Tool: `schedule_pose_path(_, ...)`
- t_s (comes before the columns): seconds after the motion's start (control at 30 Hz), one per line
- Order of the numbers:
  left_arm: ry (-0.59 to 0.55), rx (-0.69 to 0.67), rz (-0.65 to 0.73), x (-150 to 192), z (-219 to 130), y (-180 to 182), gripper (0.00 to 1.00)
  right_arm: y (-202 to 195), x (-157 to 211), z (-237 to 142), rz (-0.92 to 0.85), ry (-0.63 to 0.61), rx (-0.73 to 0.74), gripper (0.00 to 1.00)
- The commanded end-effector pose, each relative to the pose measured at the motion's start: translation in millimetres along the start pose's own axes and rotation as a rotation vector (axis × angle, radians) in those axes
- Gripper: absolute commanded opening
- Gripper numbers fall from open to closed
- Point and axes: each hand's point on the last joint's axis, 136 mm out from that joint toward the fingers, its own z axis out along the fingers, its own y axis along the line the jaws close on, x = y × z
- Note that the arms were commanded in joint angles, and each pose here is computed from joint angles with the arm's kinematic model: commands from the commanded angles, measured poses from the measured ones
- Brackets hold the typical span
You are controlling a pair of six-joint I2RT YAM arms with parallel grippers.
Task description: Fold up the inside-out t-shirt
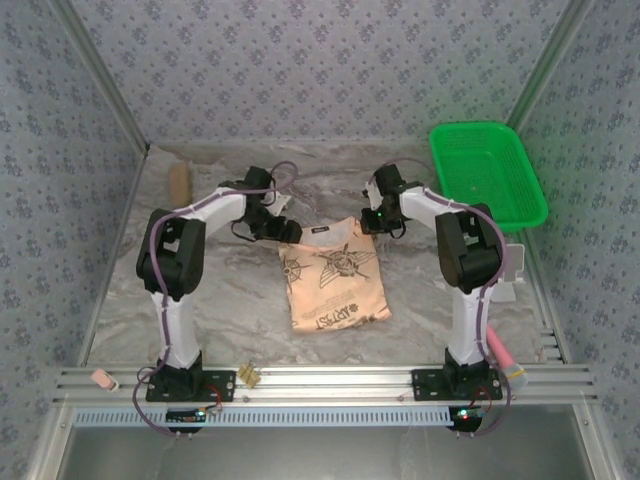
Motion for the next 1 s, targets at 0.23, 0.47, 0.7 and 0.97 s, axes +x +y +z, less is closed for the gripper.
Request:
schedule_pose_path(0.23, -0.129, -0.004, 0.057, -23.4, -47.4, -12.6, 0.81, 8.8, -1.0, -33.6, -0.033, 0.004, -0.029, 0.47)
schedule_pose_path(0.47, 0.006, 0.101, 0.273, -21.9, -25.3, -33.7, 0.82, 6.5, -6.6, -38.2, -0.067, 0.033, -0.111, 0.53)
schedule_pose_path(0.7, 0.087, 0.092, 0.586, -1.1, -26.6, -30.9, 0.85, 15.2, 2.7, -21.4, -0.033, 0.102, -0.18, 0.55)
schedule_pose_path(0.97, 0.22, 0.023, 0.723, 1.7, 2.1, -9.6, 0.85, 16.9, 3.8, 4.3, 0.018, 0.161, -0.204, 0.54)
